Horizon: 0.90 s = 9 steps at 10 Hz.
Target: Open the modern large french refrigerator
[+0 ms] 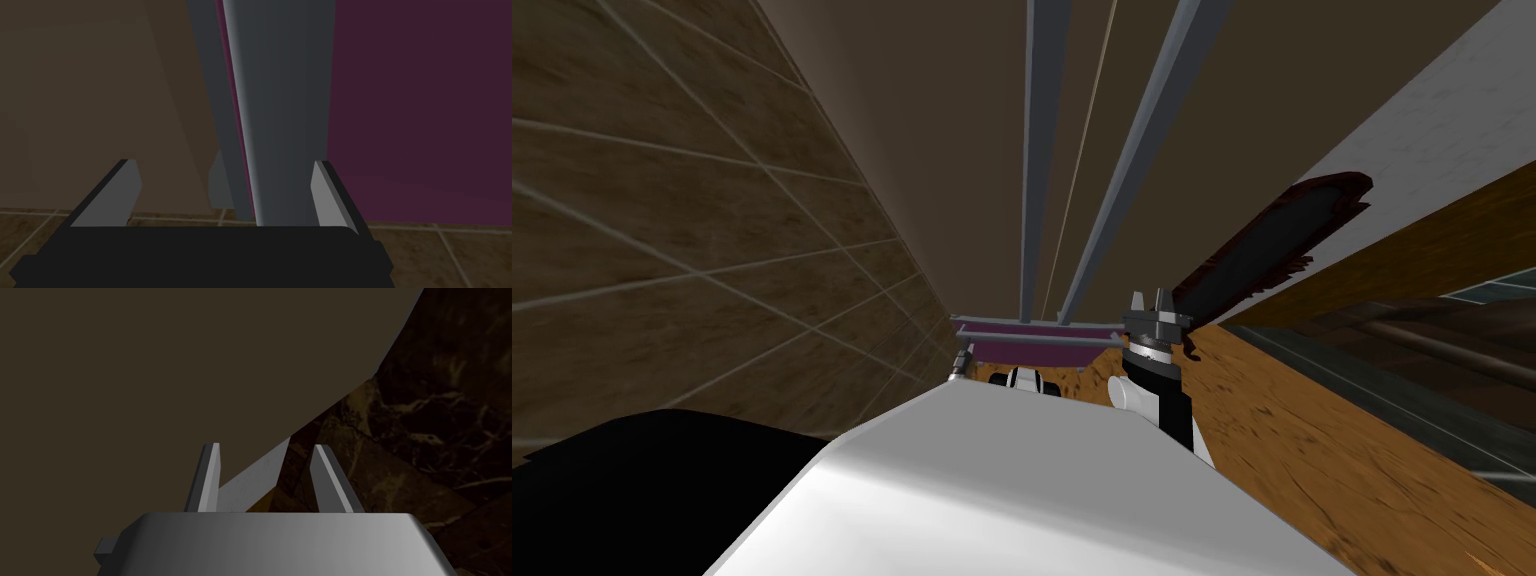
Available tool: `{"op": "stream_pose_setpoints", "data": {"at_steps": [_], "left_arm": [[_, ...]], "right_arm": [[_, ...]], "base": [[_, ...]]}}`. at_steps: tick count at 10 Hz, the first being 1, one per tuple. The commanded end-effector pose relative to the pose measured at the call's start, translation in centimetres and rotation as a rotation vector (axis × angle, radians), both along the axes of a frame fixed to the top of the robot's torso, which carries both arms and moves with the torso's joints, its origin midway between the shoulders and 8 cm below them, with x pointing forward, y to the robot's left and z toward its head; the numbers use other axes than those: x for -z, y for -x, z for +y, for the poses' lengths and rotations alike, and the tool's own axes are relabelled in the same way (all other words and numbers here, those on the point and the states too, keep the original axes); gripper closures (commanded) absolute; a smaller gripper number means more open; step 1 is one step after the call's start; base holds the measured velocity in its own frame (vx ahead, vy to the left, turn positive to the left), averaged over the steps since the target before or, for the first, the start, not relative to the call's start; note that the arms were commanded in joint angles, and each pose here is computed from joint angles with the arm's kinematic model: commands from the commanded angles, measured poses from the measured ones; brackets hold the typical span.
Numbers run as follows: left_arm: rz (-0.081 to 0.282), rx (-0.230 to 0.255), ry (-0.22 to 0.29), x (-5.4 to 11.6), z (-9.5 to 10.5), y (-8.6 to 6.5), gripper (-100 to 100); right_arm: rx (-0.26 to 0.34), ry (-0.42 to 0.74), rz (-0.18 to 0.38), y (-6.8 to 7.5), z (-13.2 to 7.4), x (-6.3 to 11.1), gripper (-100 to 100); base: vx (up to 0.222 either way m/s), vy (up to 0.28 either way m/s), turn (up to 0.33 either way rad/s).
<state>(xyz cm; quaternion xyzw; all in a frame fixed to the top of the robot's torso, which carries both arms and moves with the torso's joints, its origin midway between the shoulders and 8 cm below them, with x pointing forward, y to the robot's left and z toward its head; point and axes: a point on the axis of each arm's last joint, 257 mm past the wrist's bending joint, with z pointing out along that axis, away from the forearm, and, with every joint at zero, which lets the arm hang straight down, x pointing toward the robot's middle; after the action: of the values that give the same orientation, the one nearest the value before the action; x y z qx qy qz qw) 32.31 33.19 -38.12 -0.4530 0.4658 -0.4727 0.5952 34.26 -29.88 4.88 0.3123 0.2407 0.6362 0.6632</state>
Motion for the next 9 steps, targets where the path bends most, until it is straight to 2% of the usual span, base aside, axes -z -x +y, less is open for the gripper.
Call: {"op": "stream_pose_setpoints", "data": {"at_steps": [1, 5, 8, 9], "left_arm": [[0.029, 0.003, 0.012, 1.6, -1.0, 0.8, -100], [0.069, 0.009, 0.060, 3.9, -4.0, 2.2, -100], [0.080, 0.009, 0.112, 4.7, -6.8, 2.7, -100], [0.080, 0.009, 0.112, 4.7, -6.8, 2.7, -100]], "right_arm": [[0.000, 0.000, 0.000, 0.0, 0.0, 0.0, 0], [0.000, 0.000, 0.000, 0.0, 0.0, 0.0, 0], [0.000, 0.000, 0.000, 0.0, 0.0, 0.0, 0], [0.000, 0.000, 0.000, 0.0, 0.0, 0.0, 0]], "base": [[0.042, -0.017, -0.009], [0.059, -0.029, -0.015], [0.044, -0.023, -0.008], [0.014, -0.011, -0.001]]}}
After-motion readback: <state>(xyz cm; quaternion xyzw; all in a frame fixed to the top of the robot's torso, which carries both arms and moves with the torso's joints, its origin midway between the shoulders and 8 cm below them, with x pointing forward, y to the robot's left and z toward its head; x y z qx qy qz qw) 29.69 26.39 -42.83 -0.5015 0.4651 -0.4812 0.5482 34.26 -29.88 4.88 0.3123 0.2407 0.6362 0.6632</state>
